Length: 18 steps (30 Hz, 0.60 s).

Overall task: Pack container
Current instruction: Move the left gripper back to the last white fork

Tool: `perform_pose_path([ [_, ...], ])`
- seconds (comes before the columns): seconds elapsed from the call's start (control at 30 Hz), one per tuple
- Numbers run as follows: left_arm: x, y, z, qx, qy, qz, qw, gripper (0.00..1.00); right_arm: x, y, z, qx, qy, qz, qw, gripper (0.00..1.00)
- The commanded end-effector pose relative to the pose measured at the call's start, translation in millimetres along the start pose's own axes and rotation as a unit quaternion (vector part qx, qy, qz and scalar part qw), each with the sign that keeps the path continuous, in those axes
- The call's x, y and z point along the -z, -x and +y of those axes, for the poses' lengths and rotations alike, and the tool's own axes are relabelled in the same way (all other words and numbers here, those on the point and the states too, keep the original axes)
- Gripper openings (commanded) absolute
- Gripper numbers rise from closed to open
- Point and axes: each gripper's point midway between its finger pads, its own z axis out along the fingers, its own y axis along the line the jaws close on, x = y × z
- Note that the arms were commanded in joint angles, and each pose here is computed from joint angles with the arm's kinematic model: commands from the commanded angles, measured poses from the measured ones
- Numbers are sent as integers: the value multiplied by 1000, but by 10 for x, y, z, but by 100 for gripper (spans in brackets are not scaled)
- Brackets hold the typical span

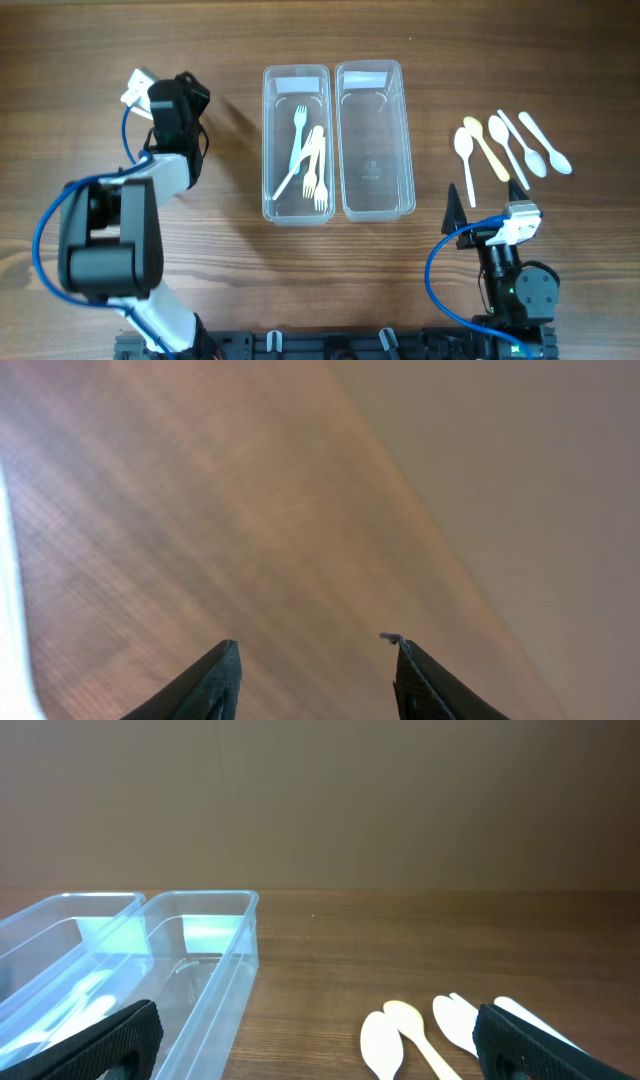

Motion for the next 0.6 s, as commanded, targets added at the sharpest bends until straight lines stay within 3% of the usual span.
perform_pose_path([
  [0.0,-149,-169,298,11,29,20,999,49,0,9,3,3,1,-3,1000,100],
  [0.57,-182,-518,960,2,129,81,988,47,0,10,3,3,1,-3,1000,100],
])
